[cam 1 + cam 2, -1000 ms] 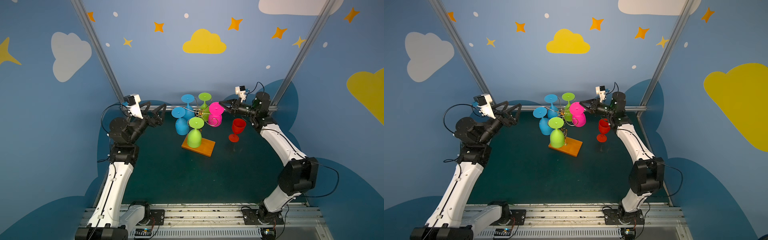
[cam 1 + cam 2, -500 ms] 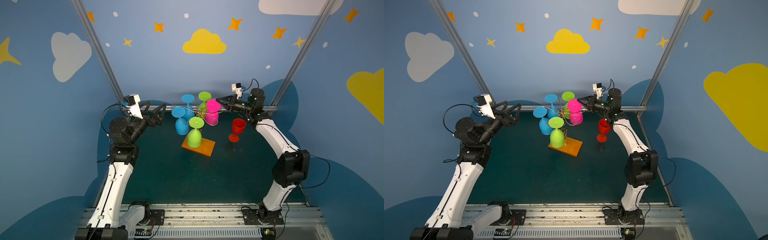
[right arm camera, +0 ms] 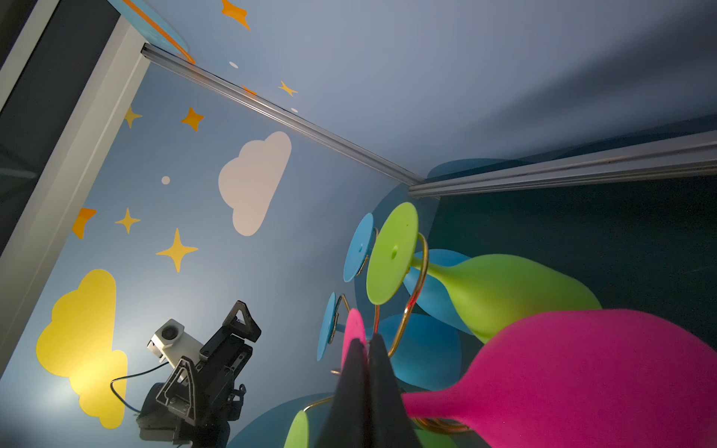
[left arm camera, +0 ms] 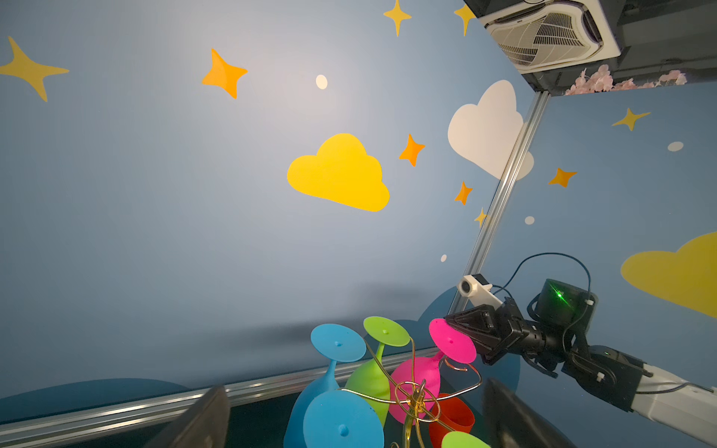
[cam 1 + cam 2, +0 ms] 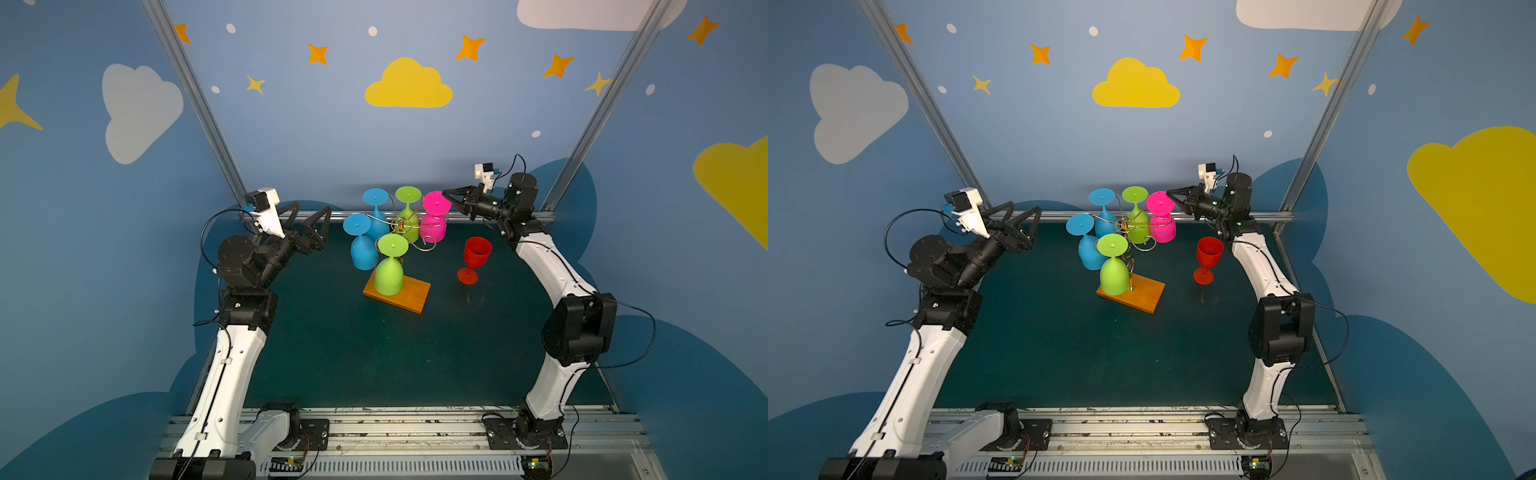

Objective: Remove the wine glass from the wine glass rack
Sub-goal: 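Close the right gripper on the magenta foot and pull it off the rack, then raise the magenta glass with the right gripper while the left gripper reaches toward it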

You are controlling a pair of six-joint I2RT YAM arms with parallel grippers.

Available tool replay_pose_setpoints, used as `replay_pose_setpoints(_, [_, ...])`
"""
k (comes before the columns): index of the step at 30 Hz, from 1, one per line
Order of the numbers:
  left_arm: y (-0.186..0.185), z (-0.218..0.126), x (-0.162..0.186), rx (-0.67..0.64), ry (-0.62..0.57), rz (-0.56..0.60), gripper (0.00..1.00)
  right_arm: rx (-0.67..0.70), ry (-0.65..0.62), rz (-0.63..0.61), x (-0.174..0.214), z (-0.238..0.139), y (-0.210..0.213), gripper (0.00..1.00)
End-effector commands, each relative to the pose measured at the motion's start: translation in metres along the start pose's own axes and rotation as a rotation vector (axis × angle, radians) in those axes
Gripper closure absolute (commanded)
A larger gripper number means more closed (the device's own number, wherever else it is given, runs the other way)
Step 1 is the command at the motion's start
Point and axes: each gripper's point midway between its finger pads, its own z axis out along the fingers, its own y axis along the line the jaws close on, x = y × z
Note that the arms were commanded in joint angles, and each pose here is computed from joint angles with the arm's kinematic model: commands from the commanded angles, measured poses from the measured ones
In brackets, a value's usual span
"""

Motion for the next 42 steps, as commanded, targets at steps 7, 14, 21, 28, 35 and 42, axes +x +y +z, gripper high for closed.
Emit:
replay_pose_setpoints(7, [-0.001,0.001,0.002,0.014,0.003,-0.006,0.01,-0.021,-0.079,-0.072,-0.021,-0.036,0.027,1.00])
replay_pose_setpoints(14, [-0.004,0.009,0.006,0.048,0.043,-0.050,0.01,0.003,-0.116,-0.127,-0.016,-0.065,0.044,1.00])
replay_pose_setpoints(21, [-0.020,0.030,0.017,0.199,0.168,-0.153,0.11,0.074,-0.155,-0.273,0.000,-0.093,0.079,1.00])
replay_pose_setpoints(28, [-0.053,0.051,0.023,0.489,0.305,-0.327,0.17,0.111,-0.193,-0.444,0.014,-0.112,0.121,1.00])
replay_pose_setpoints(35, [-0.093,0.067,0.028,0.681,0.405,-0.378,0.23,0.100,-0.141,-0.618,0.037,-0.108,0.156,1.00])
replay_pose_setpoints(42, [-0.155,0.075,0.048,0.844,0.510,-0.358,0.26,0.064,-0.117,-0.707,0.051,-0.100,0.179,1.00])
